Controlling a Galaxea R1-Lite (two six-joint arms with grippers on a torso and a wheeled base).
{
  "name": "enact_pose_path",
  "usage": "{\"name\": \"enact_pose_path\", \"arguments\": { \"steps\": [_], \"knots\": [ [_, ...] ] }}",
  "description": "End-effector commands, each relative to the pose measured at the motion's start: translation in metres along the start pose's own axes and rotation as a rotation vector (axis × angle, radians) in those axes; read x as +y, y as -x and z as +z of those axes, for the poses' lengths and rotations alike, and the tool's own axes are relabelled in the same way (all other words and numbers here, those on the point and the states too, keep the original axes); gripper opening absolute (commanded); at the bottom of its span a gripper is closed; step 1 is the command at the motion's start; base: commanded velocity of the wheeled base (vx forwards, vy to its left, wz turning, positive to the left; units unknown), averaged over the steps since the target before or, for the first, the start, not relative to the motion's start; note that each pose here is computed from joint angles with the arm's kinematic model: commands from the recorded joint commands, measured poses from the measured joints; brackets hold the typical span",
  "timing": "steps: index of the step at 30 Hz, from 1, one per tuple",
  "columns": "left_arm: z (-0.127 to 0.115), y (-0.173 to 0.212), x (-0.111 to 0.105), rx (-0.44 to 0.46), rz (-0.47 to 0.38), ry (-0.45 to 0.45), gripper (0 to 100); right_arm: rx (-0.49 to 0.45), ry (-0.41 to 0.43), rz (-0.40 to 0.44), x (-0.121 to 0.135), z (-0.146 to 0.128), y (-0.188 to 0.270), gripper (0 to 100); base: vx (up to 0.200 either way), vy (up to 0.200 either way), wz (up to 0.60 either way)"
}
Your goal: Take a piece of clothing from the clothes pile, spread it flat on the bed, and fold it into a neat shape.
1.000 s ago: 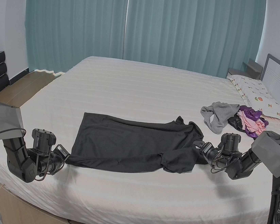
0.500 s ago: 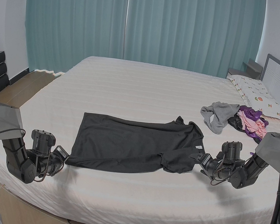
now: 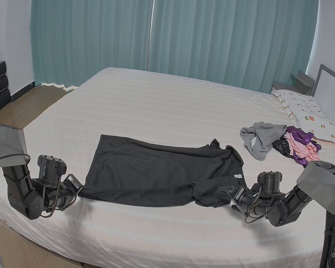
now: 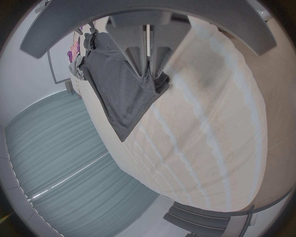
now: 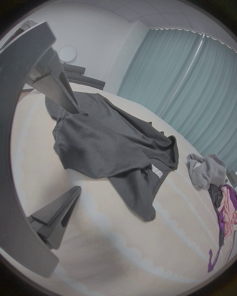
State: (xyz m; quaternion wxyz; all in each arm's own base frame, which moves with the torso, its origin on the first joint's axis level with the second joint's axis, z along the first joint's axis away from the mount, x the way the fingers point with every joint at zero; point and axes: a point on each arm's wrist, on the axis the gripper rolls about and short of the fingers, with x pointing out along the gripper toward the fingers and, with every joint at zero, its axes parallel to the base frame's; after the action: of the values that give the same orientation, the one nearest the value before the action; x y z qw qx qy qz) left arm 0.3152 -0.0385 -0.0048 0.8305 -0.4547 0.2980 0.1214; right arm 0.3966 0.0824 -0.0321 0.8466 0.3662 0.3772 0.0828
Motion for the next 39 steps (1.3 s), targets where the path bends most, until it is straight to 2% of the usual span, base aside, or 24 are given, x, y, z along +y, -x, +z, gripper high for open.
{"name": "enact_pose_path", "arguments": {
  "steps": [1,4,5,11,14,20,28,33,35,37,38,39],
  "knots": [
    [0.0,0.0,0.0,-0.002,-0.001,0.001,0,0.008,0.006,0.006,0.0,-0.002,-0.01,100,0.0,0.0,0.0],
    [0.0,0.0,0.0,-0.002,-0.001,0.001,0,0.018,0.004,-0.001,0.0,-0.003,-0.013,100,0.0,0.0,0.0],
    [0.0,0.0,0.0,-0.001,-0.002,0.0,0,0.015,0.005,0.001,0.001,-0.003,-0.013,0,0.0,0.0,0.0],
    [0.0,0.0,0.0,-0.002,-0.001,0.0,0,-0.007,-0.003,0.0,0.001,0.002,-0.011,0,0.0,0.0,0.0],
    [-0.001,0.002,0.003,0.004,0.012,-0.007,0,-0.021,-0.018,0.008,0.01,0.008,0.007,0,0.0,0.0,0.0],
    [0.001,0.011,0.001,-0.003,0.002,-0.013,0,-0.016,-0.028,-0.003,0.01,0.004,0.03,0,0.0,0.0,0.0],
    [0.009,0.027,0.001,-0.031,-0.004,-0.072,0,-0.042,-0.068,-0.013,0.006,0.01,0.086,0,0.0,0.0,0.0],
    [0.018,0.037,-0.003,-0.063,-0.019,-0.073,0,-0.002,-0.106,-0.033,-0.005,-0.007,0.127,0,0.0,0.0,0.0],
    [0.018,0.043,-0.002,-0.064,-0.018,-0.103,0,0.005,-0.105,-0.04,-0.005,-0.014,0.137,0,0.0,0.0,0.0],
    [0.015,0.05,0.0,-0.059,-0.01,-0.177,0,0.014,-0.104,-0.041,-0.004,-0.022,0.151,0,0.0,0.0,0.0],
    [0.015,0.05,0.0,-0.059,-0.01,-0.177,0,0.014,-0.104,-0.041,-0.004,-0.022,0.151,0,0.0,0.0,0.0],
    [0.015,0.056,0.001,-0.063,-0.008,-0.223,0,0.018,-0.102,-0.039,-0.003,-0.03,0.164,0,0.0,0.0,0.0]
  ]
}}
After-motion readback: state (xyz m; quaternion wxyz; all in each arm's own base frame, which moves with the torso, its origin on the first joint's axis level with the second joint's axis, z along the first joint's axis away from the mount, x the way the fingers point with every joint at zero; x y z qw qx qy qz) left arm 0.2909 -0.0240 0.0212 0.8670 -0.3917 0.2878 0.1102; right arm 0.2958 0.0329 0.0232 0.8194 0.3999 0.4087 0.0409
